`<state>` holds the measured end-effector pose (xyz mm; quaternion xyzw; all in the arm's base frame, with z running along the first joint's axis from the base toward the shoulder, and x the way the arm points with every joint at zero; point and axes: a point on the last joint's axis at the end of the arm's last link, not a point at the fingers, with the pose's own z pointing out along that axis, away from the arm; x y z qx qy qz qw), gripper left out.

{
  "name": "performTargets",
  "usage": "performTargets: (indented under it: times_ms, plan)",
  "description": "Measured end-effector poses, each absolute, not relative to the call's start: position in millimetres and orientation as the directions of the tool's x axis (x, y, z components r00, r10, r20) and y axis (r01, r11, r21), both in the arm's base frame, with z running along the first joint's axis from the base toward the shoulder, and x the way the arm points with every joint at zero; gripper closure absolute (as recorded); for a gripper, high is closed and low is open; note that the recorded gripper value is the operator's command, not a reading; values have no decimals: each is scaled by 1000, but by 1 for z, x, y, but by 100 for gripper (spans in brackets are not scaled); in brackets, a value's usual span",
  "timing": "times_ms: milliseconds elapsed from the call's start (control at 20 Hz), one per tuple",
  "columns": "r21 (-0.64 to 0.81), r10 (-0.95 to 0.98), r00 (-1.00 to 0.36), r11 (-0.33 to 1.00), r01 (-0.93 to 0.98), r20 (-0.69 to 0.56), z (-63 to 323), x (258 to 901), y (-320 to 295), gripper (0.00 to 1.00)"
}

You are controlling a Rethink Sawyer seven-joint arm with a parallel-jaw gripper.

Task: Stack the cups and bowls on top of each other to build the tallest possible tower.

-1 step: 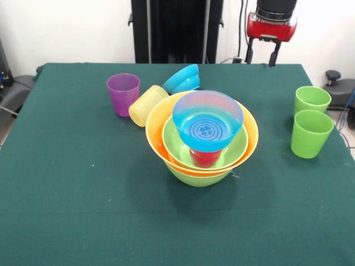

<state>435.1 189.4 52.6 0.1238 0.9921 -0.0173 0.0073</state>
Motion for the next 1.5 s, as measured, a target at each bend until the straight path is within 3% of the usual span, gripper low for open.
performTargets:
  times_ms: [1500]
  plan:
    - [15, 360, -922, 932, 361, -142, 85, 506, 209, 0]
